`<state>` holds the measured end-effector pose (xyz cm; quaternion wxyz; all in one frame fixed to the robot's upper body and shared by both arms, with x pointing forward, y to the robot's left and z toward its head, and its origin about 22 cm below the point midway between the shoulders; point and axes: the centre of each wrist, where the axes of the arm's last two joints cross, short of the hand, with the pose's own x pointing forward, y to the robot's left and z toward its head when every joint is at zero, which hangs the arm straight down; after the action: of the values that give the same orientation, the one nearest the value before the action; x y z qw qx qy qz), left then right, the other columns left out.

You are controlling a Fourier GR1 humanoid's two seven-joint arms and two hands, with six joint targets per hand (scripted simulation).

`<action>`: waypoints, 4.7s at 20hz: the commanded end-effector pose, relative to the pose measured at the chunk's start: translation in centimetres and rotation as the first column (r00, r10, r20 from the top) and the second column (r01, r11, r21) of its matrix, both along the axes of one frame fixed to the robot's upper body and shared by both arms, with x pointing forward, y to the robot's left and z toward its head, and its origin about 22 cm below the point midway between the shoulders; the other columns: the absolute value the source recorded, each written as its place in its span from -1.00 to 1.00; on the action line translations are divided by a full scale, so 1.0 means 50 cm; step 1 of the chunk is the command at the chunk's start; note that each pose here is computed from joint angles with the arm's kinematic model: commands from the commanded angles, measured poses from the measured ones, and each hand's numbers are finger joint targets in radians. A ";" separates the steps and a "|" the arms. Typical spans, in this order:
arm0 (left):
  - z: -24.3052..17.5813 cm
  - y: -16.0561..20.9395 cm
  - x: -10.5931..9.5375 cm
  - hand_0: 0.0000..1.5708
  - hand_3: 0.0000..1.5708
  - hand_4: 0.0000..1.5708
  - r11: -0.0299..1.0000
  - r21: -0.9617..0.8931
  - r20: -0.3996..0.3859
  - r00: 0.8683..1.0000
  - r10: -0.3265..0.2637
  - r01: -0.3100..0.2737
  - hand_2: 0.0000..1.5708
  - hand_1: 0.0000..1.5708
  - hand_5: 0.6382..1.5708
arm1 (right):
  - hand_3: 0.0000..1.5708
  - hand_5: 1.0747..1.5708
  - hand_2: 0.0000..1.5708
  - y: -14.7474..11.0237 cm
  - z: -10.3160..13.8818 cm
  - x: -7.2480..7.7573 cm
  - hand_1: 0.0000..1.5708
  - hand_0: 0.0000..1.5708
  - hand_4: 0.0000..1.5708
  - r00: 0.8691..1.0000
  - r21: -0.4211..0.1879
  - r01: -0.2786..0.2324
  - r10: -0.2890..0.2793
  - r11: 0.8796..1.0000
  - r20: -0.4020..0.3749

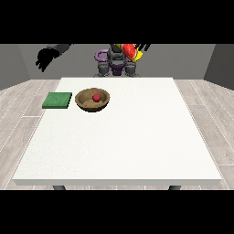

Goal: Pick the cup and pour the ball into the bowl, then pick the bowl and place it on the pad

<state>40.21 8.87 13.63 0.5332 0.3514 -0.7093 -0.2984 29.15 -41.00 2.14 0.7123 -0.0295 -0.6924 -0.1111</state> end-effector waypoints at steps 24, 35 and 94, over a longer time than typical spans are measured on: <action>0.245 0.502 -0.044 -1.00 -1.00 0.29 0.669 -0.681 0.123 0.947 -0.297 0.298 -1.00 -1.00 0.92 | -1.00 0.95 -1.00 0.112 -0.157 0.044 -1.00 -1.00 -0.28 0.994 0.140 0.080 -0.090 0.987 0.067; 0.288 0.550 -0.093 -1.00 -1.00 0.29 0.691 -0.643 0.185 0.943 -0.278 0.330 -1.00 -1.00 0.94 | -1.00 0.89 -1.00 0.098 -0.139 0.077 -1.00 -1.00 -0.43 0.985 0.111 0.094 -0.109 0.989 0.135; 0.116 0.827 -0.196 -1.00 -1.00 0.53 0.688 -0.713 0.114 0.990 -0.080 0.138 -1.00 -1.00 0.97 | -0.42 1.00 1.00 -0.064 0.043 0.081 1.00 1.00 0.33 0.931 -0.253 0.190 -0.256 0.949 -0.260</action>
<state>30.48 50.06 20.73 0.5687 0.0817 -0.8183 -0.0142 32.62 -46.71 6.65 0.7659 -0.2257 -0.5929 -0.1045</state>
